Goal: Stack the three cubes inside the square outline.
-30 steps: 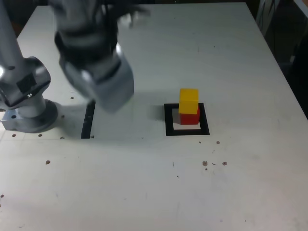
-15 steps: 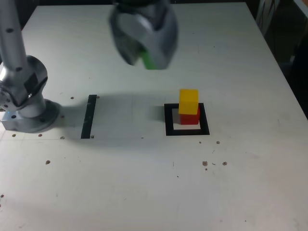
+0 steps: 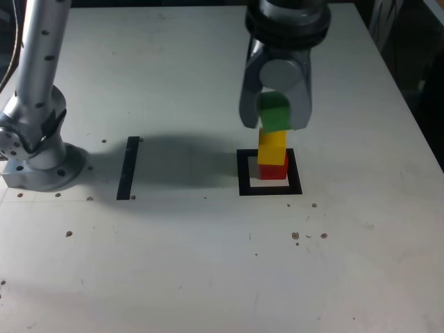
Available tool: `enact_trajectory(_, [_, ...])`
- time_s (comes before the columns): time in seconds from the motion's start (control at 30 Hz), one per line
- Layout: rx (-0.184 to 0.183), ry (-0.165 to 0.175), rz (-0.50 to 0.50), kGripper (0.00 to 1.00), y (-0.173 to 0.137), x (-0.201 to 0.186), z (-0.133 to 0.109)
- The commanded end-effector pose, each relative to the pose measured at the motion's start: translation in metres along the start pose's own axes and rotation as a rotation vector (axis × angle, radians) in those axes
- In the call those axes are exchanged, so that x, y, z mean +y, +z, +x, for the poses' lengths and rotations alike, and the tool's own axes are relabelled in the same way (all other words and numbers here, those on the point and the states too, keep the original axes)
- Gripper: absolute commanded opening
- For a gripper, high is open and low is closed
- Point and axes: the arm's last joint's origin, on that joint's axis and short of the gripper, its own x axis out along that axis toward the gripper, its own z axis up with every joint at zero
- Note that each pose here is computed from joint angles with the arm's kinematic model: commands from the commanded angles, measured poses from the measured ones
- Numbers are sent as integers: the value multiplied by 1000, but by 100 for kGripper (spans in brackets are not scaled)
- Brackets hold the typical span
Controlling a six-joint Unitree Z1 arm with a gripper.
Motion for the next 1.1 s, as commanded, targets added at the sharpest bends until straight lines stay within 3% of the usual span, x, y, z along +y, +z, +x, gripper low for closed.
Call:
enact_trajectory(0.0, [24,12,-9,5,5,3,7])
enact_trajectory(0.37, [93,54,-15,5,15,6,29])
enact_trajectory(0.9, [102,36,-15,5,13,-1,27])
enact_trajectory(1.07, [98,45,-14,6,16,-5,28])
